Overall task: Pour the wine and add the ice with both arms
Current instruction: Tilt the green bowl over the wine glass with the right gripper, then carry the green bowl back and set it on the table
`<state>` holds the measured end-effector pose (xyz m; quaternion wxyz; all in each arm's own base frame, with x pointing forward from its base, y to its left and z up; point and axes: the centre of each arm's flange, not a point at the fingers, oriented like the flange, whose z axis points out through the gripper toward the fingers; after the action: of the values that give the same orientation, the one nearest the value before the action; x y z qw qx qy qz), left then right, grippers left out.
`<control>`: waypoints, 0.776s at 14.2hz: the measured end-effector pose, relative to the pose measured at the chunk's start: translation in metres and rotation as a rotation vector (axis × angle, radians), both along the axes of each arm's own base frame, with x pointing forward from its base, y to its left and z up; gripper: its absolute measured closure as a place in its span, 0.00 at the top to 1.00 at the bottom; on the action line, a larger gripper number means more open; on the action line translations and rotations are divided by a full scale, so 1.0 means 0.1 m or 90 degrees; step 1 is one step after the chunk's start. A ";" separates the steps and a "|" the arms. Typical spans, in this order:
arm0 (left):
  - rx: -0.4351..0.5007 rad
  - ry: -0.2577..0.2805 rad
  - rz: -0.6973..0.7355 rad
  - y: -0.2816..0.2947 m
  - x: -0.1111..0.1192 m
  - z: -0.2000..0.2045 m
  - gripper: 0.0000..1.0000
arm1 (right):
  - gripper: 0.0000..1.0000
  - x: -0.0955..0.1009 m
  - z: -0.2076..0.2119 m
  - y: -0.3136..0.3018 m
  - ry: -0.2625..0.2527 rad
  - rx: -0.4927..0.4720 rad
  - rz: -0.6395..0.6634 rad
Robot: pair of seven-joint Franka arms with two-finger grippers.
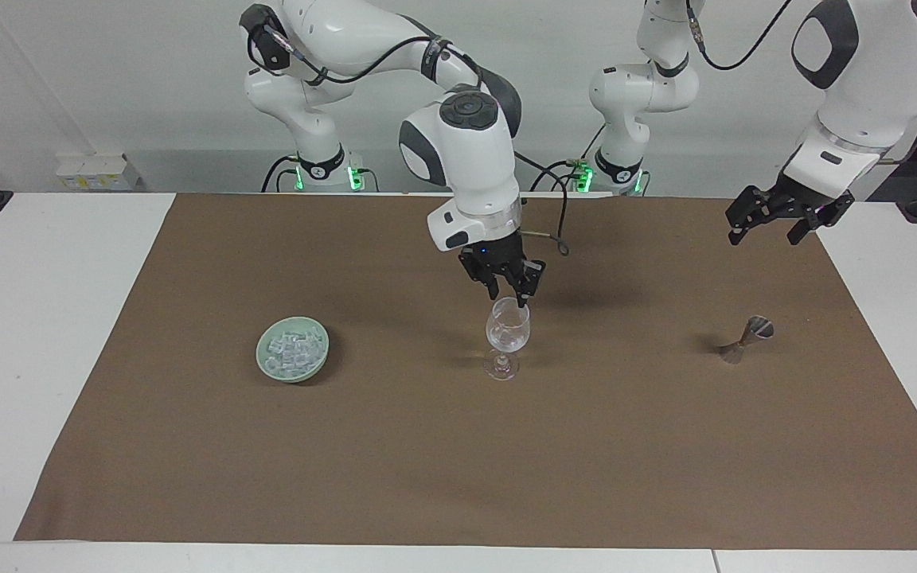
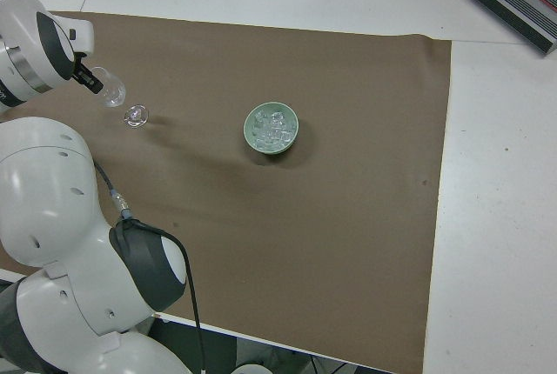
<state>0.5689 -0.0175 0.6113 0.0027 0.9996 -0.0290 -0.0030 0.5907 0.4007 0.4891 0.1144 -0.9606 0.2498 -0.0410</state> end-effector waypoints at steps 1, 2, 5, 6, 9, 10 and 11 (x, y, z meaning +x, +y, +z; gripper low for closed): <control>0.000 0.000 0.001 0.04 0.00 0.00 1.00 | 0.77 0.03 0.05 -0.04 -0.008 -0.001 -0.003; 0.000 0.000 0.002 0.06 0.00 0.00 1.00 | 0.87 0.05 0.13 -0.09 -0.017 -0.002 -0.008; 0.001 -0.001 -0.001 0.05 0.00 0.00 1.00 | 1.00 0.11 0.39 -0.49 -0.036 -0.025 -0.007; 0.001 -0.001 -0.001 0.05 0.00 0.00 1.00 | 1.00 0.10 0.47 -0.70 -0.034 -0.042 0.000; 0.001 -0.004 0.001 0.07 0.01 0.01 1.00 | 1.00 0.00 0.79 -1.39 -0.024 -0.096 0.022; 0.001 -0.006 0.001 0.07 0.01 0.01 1.00 | 1.00 -0.04 0.89 -1.63 -0.025 -0.111 0.031; 0.001 -0.008 0.002 0.07 0.02 0.01 1.00 | 1.00 -0.10 0.98 -1.86 -0.025 -0.127 0.044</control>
<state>0.5704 -0.0101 0.6125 0.0019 0.9996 -0.0275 0.0030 0.5805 0.2151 0.5876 0.0245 -0.9744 0.2087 -0.0804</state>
